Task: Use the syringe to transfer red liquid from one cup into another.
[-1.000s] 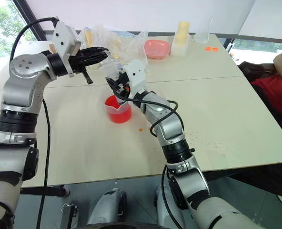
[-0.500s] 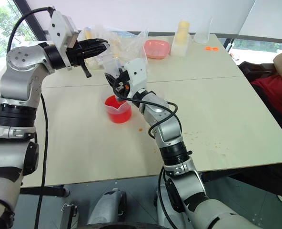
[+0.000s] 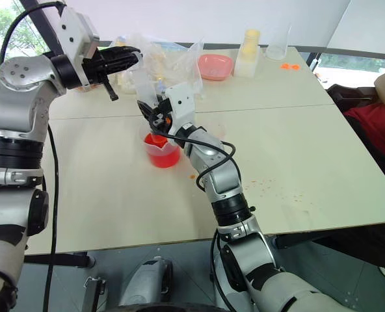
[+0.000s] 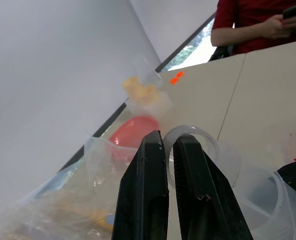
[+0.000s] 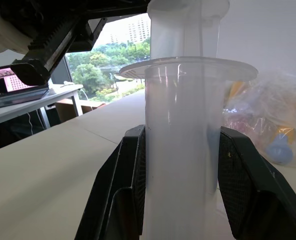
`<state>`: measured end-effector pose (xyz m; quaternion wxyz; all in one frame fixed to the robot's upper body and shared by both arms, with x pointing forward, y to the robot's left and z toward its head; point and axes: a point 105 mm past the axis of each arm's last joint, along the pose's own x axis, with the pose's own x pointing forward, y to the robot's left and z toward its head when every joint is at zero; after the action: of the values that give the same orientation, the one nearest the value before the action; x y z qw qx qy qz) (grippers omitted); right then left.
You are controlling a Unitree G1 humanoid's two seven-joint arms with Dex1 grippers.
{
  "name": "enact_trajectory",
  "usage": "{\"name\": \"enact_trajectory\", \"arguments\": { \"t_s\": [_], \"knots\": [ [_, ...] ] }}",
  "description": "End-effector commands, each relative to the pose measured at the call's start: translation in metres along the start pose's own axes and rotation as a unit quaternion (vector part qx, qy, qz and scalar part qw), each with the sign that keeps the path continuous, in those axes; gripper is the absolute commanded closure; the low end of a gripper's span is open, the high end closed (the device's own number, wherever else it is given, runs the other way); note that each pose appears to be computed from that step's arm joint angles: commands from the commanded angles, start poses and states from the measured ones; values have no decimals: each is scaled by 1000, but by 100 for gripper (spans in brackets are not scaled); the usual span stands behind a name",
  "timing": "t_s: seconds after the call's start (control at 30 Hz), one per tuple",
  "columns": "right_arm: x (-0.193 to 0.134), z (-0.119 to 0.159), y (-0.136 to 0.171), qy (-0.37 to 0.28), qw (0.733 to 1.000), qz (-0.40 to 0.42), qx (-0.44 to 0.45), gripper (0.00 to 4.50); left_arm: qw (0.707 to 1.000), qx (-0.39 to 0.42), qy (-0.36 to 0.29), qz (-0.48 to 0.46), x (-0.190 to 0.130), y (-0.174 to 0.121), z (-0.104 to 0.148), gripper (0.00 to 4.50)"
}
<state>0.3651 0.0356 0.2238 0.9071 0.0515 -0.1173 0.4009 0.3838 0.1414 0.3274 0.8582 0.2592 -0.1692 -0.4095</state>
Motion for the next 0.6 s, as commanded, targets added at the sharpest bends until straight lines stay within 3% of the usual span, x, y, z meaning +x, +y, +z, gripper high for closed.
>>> {"name": "enact_trajectory", "arguments": {
  "t_s": [0.03, 0.17, 0.43, 0.6],
  "knots": [
    [12, 20, 34, -23, 996, 79, -21, 310, 999, -9, -50, -9, -13, 1, 29, 289],
    [11, 48, 19, -53, 996, 62, -41, 310, 997, -55, -39, -25, -24, -13, 22, 103],
    [1, 86, 12, -86, 994, 52, -40, 310, 980, -185, -79, 3, -66, -15, 21, 103],
    [-18, 117, -13, -117, 993, 8, -13, 310, 970, -215, -90, 63, -77, -4, 10, 103]
  ]
}}
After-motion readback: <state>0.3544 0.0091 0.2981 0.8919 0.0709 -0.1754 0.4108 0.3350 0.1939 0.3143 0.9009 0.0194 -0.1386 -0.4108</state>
